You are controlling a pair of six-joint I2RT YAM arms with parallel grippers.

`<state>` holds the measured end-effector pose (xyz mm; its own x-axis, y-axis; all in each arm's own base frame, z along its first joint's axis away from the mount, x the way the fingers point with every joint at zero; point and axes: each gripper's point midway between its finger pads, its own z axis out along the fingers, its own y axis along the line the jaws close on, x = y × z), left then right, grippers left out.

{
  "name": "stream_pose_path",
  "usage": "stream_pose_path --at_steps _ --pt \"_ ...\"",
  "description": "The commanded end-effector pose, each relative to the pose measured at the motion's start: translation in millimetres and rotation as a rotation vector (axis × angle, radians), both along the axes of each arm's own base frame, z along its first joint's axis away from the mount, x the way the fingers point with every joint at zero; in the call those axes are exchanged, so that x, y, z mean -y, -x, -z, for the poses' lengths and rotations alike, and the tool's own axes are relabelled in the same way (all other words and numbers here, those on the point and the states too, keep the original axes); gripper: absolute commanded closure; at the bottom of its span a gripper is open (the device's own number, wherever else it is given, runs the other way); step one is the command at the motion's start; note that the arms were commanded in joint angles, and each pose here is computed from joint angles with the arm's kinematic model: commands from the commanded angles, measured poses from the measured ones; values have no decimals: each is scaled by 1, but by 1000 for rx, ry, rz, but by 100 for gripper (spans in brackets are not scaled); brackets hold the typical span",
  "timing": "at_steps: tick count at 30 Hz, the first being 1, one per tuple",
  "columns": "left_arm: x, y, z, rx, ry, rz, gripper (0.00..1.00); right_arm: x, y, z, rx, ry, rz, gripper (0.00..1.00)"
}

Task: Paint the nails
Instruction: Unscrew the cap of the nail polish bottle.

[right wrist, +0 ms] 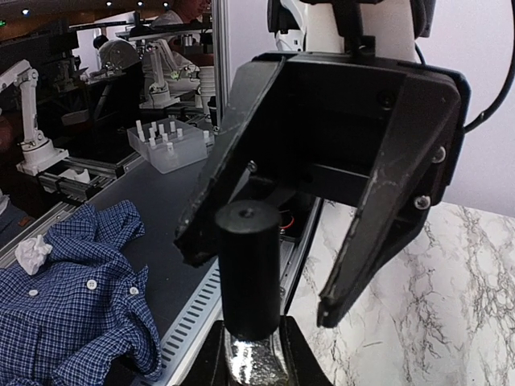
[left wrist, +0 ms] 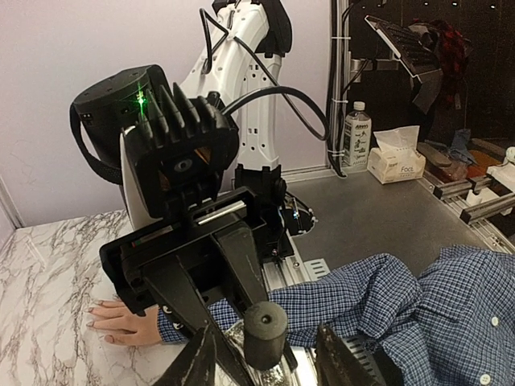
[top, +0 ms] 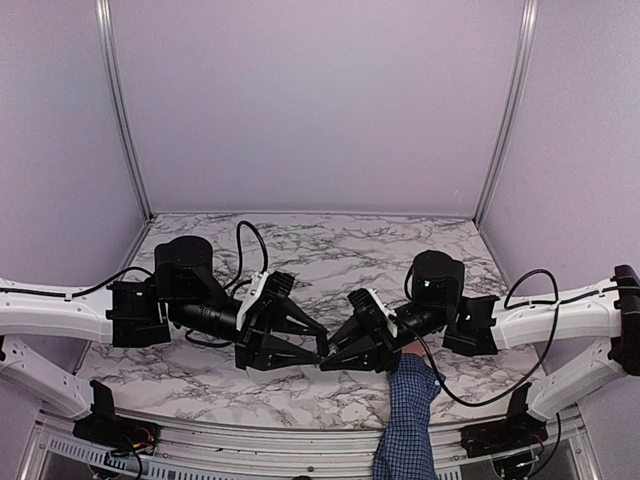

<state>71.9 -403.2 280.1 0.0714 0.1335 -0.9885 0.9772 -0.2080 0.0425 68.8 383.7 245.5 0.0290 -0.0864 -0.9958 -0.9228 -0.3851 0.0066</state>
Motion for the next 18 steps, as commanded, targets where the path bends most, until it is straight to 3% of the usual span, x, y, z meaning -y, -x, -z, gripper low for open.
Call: stream_pose_path --at_steps 1,8,14,18 --pt "8 11 -22 24 71 72 61 -6 9 -16 10 -38 -55 100" --pt "12 15 -19 26 67 95 76 -7 12 -16 5 -45 -67 100" --pt "11 8 -16 10 56 48 96 -7 11 -19 -3 -52 -58 100" --pt "9 -1 -16 15 57 -20 100 -9 3 -21 -6 -54 -5 100"
